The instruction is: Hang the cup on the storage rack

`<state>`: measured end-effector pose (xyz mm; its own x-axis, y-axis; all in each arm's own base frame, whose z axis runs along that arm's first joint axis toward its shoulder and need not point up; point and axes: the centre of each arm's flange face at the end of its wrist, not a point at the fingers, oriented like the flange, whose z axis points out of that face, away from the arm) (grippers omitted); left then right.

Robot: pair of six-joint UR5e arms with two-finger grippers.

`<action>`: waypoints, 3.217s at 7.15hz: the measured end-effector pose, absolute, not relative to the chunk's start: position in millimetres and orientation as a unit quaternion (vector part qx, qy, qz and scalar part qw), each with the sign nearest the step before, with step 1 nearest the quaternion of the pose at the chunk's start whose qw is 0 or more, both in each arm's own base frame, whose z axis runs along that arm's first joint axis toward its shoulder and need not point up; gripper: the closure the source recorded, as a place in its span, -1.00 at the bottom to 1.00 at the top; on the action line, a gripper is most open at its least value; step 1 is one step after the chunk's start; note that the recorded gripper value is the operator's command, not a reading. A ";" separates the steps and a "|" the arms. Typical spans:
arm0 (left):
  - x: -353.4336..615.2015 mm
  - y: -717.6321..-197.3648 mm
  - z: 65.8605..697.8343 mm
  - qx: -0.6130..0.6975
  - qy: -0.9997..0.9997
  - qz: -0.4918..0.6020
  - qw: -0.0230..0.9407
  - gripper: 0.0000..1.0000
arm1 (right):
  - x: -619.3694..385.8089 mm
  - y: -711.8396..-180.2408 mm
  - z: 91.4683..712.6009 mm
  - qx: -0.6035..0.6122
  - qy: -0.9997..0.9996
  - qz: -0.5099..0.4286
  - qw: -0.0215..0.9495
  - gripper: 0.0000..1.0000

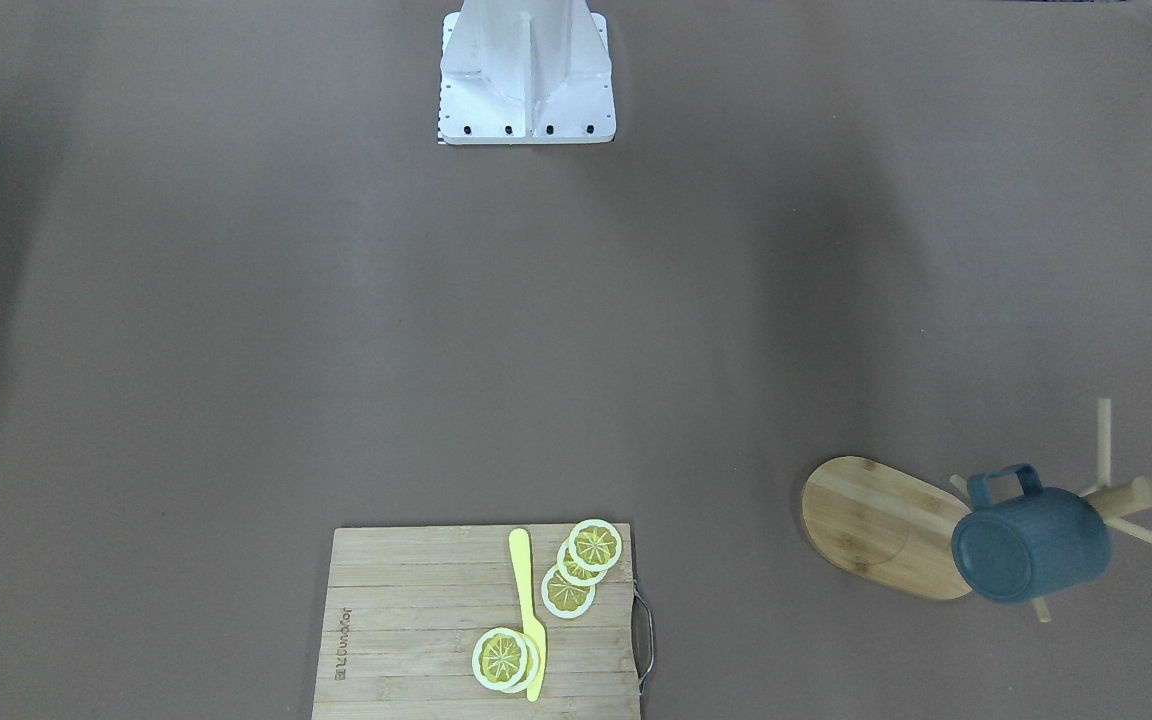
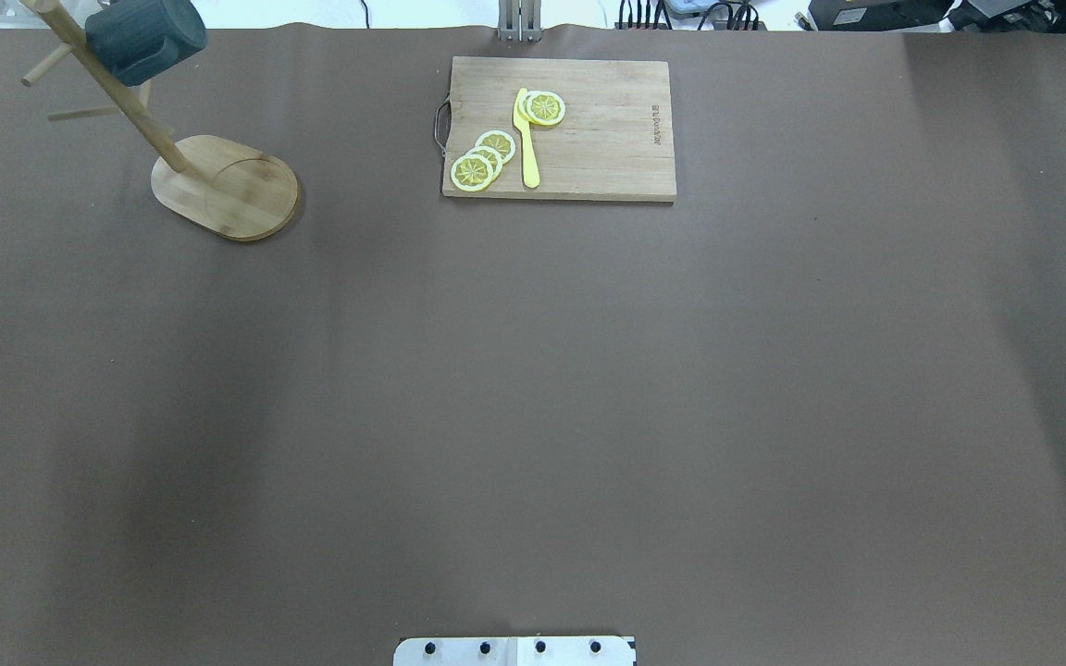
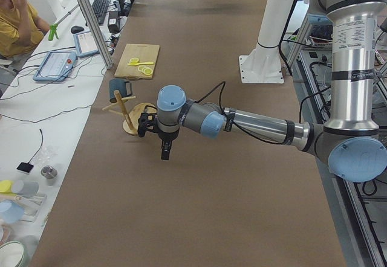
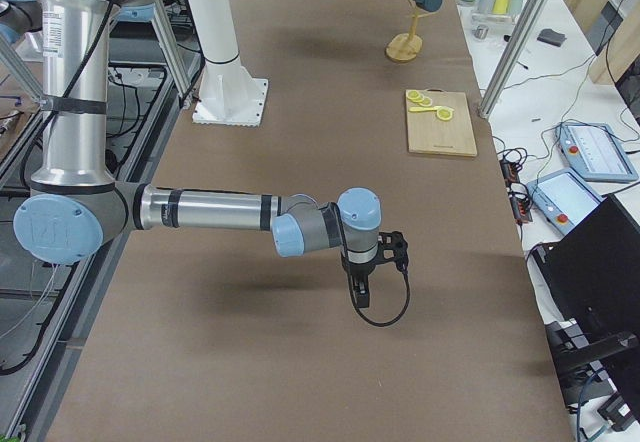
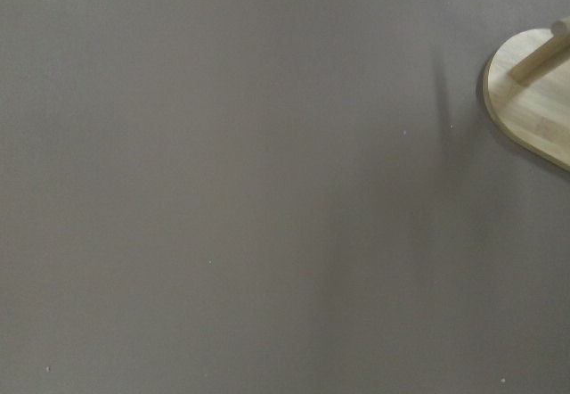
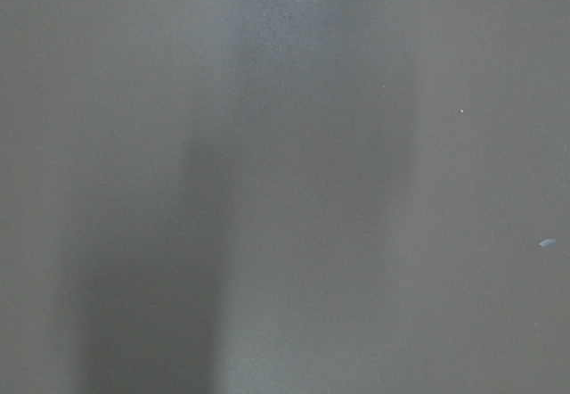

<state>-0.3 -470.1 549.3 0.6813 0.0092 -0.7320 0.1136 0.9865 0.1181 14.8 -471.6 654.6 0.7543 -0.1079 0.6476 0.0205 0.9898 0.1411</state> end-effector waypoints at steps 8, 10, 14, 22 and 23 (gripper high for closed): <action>-3.0 -431.5 566.8 0.052 0.409 -0.025 0.911 -0.97 | 28.9 -455.8 665.1 0.056 -0.358 -0.016 0.932 -1.00; -5.8 -430.6 575.8 0.039 0.425 -0.031 0.904 -0.97 | 28.5 -456.7 662.3 0.059 -0.360 -0.015 0.931 -1.00; -15.8 -432.0 577.4 0.041 0.426 -0.043 0.903 -0.97 | 27.2 -456.3 663.2 0.062 -0.366 -0.017 0.928 -1.00; -19.3 -434.5 564.1 0.056 0.426 -0.041 0.902 -0.97 | 7.4 -485.1 644.7 0.025 -0.326 -0.022 0.945 -1.00; -19.0 -434.2 563.2 0.056 0.427 -0.040 0.902 -0.97 | 6.0 -485.6 644.1 0.024 -0.325 -0.023 0.945 -1.00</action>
<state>-19.0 -434.2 563.2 0.6317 -0.0250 -0.7748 0.1207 0.9905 0.0665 6.0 -485.6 644.1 0.7873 -0.0584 0.6138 0.0273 0.9978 0.0599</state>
